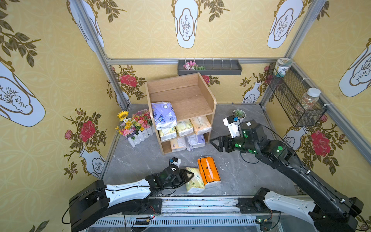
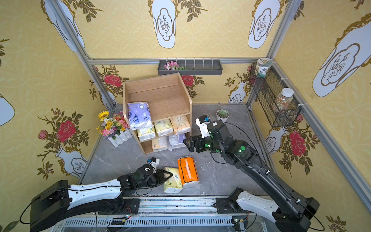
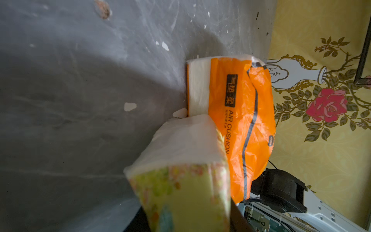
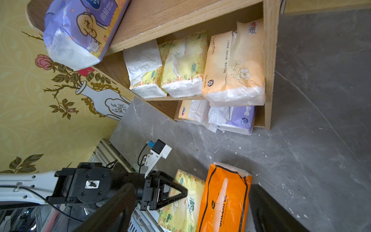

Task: Remove the tissue boxes from the shelf
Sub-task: Move the box of tissues to the center of the board, then place the box of tissues at the center of the board.

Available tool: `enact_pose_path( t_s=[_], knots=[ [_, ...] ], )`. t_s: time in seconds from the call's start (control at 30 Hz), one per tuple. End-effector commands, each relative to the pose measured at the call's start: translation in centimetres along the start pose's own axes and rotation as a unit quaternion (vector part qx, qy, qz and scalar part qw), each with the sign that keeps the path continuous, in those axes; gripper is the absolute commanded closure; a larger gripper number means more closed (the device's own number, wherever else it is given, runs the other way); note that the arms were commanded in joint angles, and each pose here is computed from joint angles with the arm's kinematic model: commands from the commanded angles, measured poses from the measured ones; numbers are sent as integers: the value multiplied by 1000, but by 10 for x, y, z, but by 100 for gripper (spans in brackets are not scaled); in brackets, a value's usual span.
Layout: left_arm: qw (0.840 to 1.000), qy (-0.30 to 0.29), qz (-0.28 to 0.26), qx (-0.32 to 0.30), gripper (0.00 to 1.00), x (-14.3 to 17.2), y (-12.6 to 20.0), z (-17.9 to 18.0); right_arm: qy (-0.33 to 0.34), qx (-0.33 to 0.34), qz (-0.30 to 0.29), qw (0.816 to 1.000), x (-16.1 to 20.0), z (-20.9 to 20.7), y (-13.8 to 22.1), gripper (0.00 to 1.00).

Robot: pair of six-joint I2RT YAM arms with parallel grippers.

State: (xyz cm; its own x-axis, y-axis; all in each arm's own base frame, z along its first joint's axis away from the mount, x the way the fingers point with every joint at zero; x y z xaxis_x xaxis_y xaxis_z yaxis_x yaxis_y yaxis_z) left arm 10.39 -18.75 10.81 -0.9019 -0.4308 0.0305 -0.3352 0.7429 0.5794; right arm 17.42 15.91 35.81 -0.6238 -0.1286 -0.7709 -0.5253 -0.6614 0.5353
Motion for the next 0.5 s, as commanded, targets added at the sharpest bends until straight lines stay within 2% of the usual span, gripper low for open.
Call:
enact_pose_path(
  t_s=[0.0,0.03,0.13,0.23,0.33,0.47],
  knots=[
    [999,33,5,39,64,0,-4,-5,0,-7,-19,1000,-4,1,2,8],
    [999,34,1,37,60,0,-5,-5,0,-9,-20,1000,-4,1,3,8],
    [999,36,-19,23,38,-3,-5,-2,-1,-13,-19,1000,-4,1,2,8],
    [999,29,-38,-14,28,-5,-4,-1,-1,-13,-19,1000,-4,1,2,8],
    [996,19,-58,-70,23,-7,0,1,-2,-16,-24,1000,-4,1,2,8],
    [987,7,-89,-136,22,-8,7,2,-2,-20,-26,999,-4,1,0,8]
  ],
)
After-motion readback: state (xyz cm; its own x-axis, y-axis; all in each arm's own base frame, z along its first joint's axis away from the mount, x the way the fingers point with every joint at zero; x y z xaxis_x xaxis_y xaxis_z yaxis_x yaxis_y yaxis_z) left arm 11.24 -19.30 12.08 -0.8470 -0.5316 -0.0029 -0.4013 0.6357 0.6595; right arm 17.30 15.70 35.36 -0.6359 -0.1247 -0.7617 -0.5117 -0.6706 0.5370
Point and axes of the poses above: each gripper's point midway between its finger pads, its own y axis back along the fingers, its own z axis along the line the jaws close on, x = y × z, the point moved 10 cm from there along y, back along the fingers, and after that the axes turned 9 degrees about y, right-handed, at the moved point
